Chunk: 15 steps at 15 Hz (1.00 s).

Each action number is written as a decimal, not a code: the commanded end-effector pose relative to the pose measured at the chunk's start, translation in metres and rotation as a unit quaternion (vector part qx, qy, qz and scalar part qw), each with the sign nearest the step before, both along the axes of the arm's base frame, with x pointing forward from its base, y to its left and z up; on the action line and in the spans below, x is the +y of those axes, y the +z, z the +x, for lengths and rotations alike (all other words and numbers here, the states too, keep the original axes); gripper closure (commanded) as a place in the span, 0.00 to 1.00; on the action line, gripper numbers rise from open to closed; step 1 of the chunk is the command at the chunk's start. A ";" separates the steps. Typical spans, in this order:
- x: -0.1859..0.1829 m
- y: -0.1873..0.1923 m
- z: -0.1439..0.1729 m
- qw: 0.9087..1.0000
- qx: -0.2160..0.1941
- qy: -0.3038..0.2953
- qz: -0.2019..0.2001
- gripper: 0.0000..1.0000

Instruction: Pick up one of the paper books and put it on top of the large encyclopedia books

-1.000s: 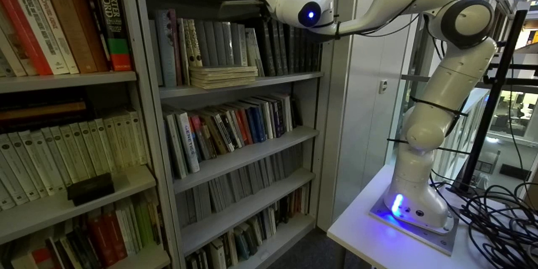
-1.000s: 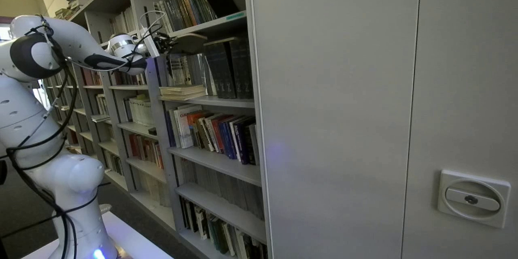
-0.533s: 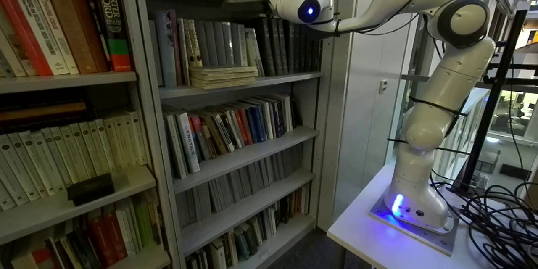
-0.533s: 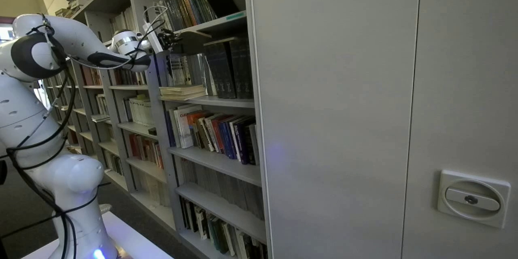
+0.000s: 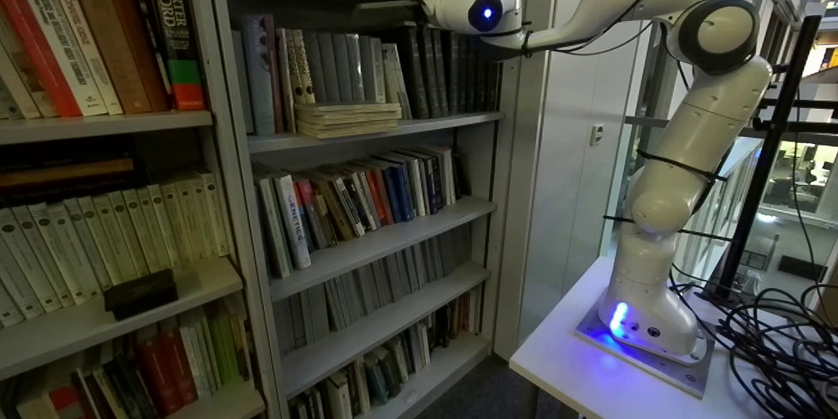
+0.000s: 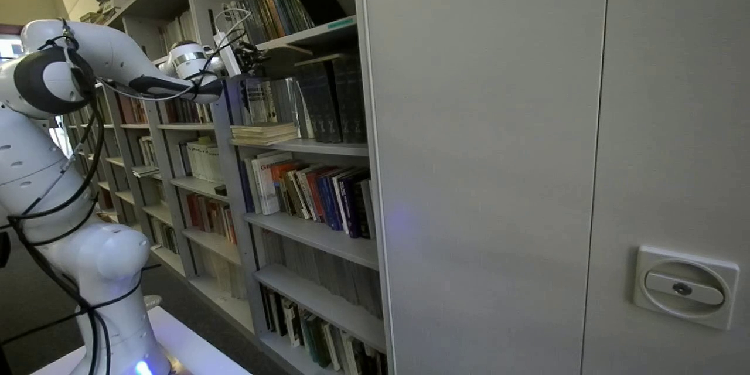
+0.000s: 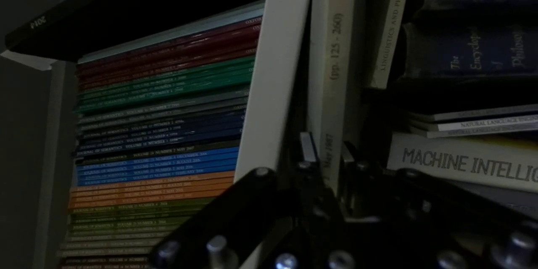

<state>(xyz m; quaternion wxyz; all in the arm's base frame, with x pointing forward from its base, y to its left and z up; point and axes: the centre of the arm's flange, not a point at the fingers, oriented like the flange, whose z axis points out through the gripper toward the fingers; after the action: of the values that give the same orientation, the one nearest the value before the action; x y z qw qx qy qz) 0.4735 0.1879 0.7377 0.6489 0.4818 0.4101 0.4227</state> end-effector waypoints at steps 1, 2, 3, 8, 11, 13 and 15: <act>-0.015 0.021 0.004 1.000 0.018 0.009 -0.001 0.97; -0.017 0.021 0.004 1.000 0.024 0.011 0.000 0.97; -0.020 0.021 0.005 0.999 0.030 0.011 0.002 0.97; -0.031 0.023 0.010 0.999 0.049 -0.003 0.000 0.97; -0.042 0.028 0.015 0.998 0.055 -0.014 0.003 0.97; -0.051 0.032 0.019 0.998 0.059 -0.022 0.011 0.97; -0.056 0.034 0.025 0.997 0.066 -0.027 0.014 0.97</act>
<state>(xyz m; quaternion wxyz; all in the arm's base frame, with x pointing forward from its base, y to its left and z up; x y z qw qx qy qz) 0.4861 0.1430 0.7490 0.6218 0.5297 0.4316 0.3828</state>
